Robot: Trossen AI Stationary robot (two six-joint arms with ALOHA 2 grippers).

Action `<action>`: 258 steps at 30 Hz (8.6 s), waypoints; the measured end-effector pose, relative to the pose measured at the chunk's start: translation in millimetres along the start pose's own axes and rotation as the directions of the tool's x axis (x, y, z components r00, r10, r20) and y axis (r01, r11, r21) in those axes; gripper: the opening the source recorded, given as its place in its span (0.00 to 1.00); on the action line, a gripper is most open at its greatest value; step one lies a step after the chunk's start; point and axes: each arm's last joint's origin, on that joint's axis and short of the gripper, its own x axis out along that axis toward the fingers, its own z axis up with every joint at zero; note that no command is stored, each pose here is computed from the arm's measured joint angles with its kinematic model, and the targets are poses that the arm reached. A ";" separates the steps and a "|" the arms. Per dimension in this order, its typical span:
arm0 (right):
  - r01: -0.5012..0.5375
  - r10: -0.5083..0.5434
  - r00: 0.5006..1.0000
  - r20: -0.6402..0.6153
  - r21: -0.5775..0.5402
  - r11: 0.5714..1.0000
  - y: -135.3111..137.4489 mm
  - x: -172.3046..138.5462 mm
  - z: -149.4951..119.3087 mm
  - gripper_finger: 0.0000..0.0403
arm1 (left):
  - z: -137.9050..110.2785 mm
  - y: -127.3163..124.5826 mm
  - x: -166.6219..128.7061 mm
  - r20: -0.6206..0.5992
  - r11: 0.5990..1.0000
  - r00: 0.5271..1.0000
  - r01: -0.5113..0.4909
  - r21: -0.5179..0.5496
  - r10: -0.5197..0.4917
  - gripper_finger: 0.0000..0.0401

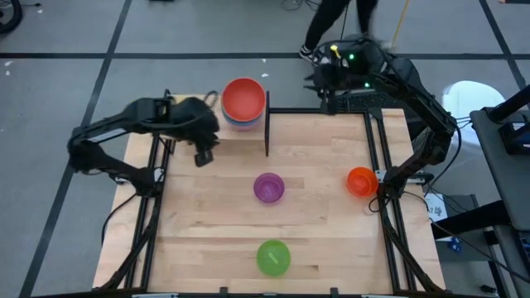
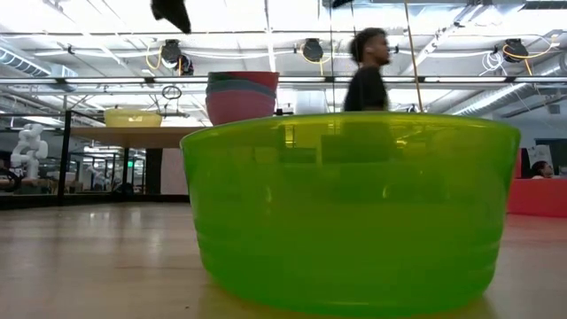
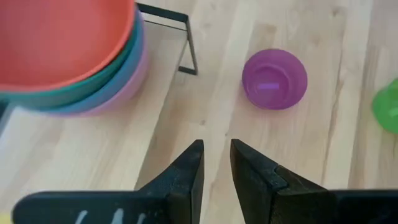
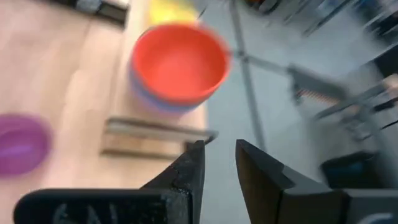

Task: Place and stack bowls onto a shelf
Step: Stack the purple bowl on the yellow bowl on the shelf

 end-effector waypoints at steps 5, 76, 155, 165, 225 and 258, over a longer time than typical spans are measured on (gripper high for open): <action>-0.178 0.177 0.973 -0.148 0.004 0.984 30.5 19.8 -4.4 0.21 | -20.5 -5.1 -28.8 0.018 0.999 1.000 -0.025 -0.030 0.025 0.21; -0.455 0.458 0.884 -0.098 0.051 0.889 239.7 197.7 -80.3 0.00 | -95.7 4.9 -108.5 0.152 0.992 0.988 -0.012 -0.123 0.031 0.21; -0.735 0.915 0.325 0.238 -0.545 0.403 218.6 88.4 -15.6 0.00 | 58.7 -105.9 80.7 0.073 0.489 0.731 0.375 0.787 -0.679 0.21; -0.764 0.928 0.299 0.222 -0.527 0.372 219.7 87.6 -18.4 0.00 | 63.8 -104.5 96.8 0.047 0.447 0.682 0.425 0.787 -0.730 0.21; -0.397 0.517 0.717 0.468 -0.336 0.854 168.6 45.2 3.5 0.30 | 48.1 -77.5 24.3 0.214 0.686 0.777 0.347 0.640 -0.593 0.00; -0.274 0.383 0.807 0.449 -0.289 0.917 162.3 54.0 4.5 0.60 | 45.2 -88.6 41.5 0.079 0.602 0.706 0.533 0.594 -0.704 0.00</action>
